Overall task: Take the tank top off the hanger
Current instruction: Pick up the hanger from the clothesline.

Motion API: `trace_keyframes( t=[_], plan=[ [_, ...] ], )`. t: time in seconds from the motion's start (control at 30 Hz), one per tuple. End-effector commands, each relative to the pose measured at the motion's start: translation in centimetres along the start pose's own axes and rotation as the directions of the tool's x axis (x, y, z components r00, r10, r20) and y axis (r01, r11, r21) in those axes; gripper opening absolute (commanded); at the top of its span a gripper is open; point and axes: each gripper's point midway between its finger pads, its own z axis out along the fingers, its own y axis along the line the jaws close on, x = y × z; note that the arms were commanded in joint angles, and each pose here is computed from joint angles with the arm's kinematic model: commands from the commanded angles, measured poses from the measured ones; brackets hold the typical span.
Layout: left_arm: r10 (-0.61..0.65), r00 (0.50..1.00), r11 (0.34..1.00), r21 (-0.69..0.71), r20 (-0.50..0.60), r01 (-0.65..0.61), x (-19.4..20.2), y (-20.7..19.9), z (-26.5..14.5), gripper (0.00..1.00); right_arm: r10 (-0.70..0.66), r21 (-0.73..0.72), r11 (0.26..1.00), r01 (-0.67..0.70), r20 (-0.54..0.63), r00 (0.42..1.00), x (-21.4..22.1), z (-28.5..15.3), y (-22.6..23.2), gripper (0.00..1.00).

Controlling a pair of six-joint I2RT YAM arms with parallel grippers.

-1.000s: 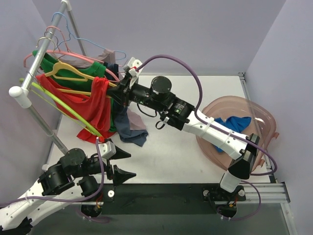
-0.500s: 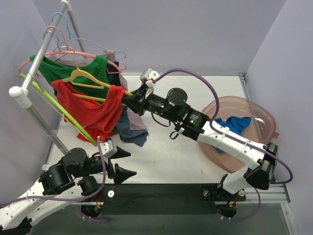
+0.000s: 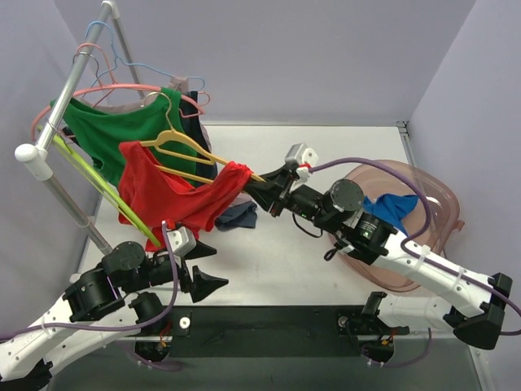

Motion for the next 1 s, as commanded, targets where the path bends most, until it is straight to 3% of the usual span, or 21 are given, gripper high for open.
trace_keyframes(
  t=[0.0, 0.43, 0.97],
  plan=[
    [0.023, 0.997, 1.0, -0.017, 0.079, -0.022, -3.9, -0.4, -0.5, 0.96, -0.027, 0.048, 0.999, 0.019, 0.175, 0.984, -4.5, -2.9, -0.6, 0.0],
    [-0.004, 0.988, 0.998, 0.063, 0.155, -0.006, -8.3, -2.6, -0.5, 0.96, 0.002, 0.076, 0.997, -0.016, 0.169, 0.986, -1.9, -7.9, -0.8, 0.0],
    [-0.022, 0.972, 0.99, 0.142, 0.232, -0.012, -13.0, -4.4, 1.2, 0.97, 0.021, 0.113, 0.993, -0.038, 0.151, 0.988, -0.6, -10.0, -1.3, 0.0]
  ],
)
